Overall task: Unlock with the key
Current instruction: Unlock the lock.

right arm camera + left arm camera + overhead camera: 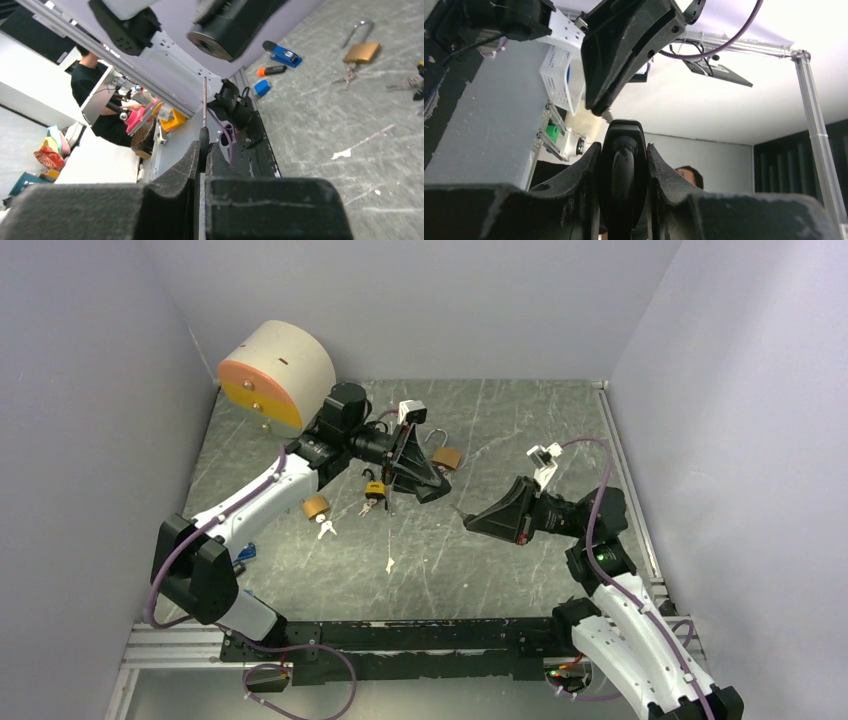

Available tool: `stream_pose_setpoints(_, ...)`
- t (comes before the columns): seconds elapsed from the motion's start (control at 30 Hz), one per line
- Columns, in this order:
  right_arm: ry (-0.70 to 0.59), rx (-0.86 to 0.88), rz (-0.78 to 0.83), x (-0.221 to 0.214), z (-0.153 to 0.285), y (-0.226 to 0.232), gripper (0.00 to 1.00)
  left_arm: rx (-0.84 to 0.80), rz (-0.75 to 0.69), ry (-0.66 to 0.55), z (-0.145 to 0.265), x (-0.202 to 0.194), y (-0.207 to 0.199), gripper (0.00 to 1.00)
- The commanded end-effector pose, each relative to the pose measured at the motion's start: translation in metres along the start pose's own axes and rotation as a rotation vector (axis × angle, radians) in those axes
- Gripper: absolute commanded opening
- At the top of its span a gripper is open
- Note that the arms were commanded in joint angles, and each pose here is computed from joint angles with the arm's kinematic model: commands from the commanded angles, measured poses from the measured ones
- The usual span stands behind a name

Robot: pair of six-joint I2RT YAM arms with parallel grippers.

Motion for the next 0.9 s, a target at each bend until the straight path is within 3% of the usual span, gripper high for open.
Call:
stream_pose_setpoints(0.0, -0.041, 0.112, 0.147, 0.025, 0.0, 0.036, 0.0, -0.079, -0.112, 0.125, 0.012, -0.025, -0.028, 0.03)
stream_pose_setpoints(0.13, -0.064, 0.105, 0.17, 0.036, -0.003, 0.039, 0.0, -0.113, -0.273, 0.022, 0.016, -0.017, -0.04, 0.02)
stream_pose_setpoints(0.33, -0.06, 0.057, 0.303, 0.058, -0.004, 0.052, 0.0, -0.292, -0.747, -0.152, 0.021, -0.024, -0.082, 0.03)
stream_pose_setpoints(0.47, -0.06, 0.066, 0.396, 0.074, -0.004, 0.069, 0.0, -0.449, -0.953, -0.173, 0.027, -0.039, -0.099, 0.02)
stream_pose_setpoints(0.73, -0.118, -0.053, 0.461, 0.107, -0.008, 0.071, 0.0, -0.516, -0.989, -0.158, 0.03, -0.051, -0.12, 0.02)
stream_pose_setpoints(0.8, -0.108, -0.072, 0.411, 0.112, -0.012, 0.068, 0.0, -0.451, -0.913, -0.22, 0.027, -0.038, -0.121, 0.02)
stream_pose_setpoints(0.87, -0.072, -0.046, 0.361, 0.115, -0.016, 0.069, 0.0, -0.377, -0.75, -0.289, 0.025, -0.023, -0.117, 0.02)
Point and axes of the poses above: each gripper's point midway between its finger pads, its own z axis back along the fingers, its own y axis along the line the jaws close on, x = y × z, the point moved 5 cm from there along z, back along the fingers, and after that the axes turned 4 degrees about z, right-handed, at the moved point
